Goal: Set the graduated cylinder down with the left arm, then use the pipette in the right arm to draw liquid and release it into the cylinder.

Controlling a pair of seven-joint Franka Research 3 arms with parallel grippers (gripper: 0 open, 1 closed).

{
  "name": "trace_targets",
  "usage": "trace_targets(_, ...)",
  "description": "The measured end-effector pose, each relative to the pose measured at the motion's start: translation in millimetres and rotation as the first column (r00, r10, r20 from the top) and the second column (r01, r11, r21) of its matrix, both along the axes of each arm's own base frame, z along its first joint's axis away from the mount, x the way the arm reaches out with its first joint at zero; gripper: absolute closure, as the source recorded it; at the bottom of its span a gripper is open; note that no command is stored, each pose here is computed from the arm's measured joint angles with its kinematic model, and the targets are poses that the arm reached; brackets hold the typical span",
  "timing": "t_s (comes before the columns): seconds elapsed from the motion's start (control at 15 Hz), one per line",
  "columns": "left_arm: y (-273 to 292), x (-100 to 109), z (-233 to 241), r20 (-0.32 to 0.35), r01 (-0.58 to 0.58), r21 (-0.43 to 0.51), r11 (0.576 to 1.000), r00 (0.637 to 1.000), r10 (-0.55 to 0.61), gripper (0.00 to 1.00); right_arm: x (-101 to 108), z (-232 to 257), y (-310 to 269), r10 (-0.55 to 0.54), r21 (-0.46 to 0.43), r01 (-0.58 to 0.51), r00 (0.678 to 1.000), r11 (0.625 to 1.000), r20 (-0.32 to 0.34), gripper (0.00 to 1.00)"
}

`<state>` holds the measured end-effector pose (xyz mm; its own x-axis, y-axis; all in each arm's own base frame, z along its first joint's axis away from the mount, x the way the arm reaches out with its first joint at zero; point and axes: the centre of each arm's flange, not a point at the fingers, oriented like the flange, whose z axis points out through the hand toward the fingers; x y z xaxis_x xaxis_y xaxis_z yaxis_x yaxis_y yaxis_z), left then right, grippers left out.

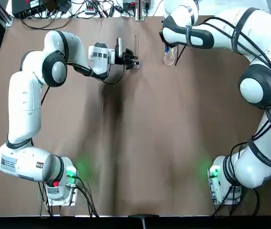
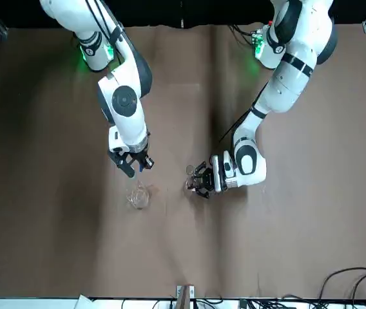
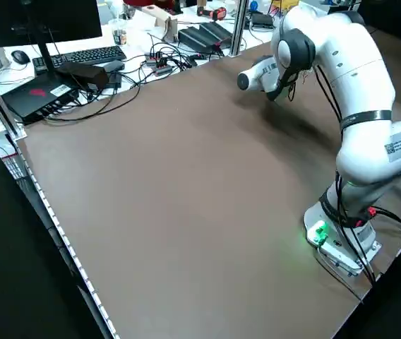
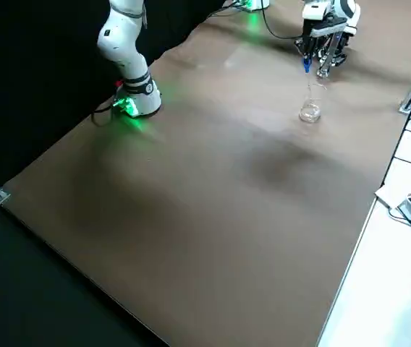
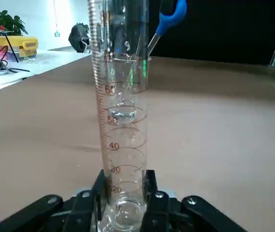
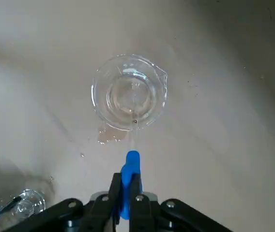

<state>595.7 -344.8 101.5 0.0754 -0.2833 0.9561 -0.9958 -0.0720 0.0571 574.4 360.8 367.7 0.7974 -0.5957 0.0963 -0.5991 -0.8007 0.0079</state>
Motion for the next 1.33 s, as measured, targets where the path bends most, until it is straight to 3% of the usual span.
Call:
trace_targets(0.53,1.7,-0.7,-4.6,-0.011,-0.014,0.001,1.000,1.000,0.014,0.66,2.1,1.9,-1.7,-0.004,0.001,0.004,1.000,1.000,0.004,0.77)
trace_targets(1.33,4.4,-5.8,-20.0,-0.035,-0.019,0.008,1.000,0.999,0.020,0.66,2.5,2.0,-8.5,0.038,-0.026,-0.039,0.999,0.999,-0.031,0.77)
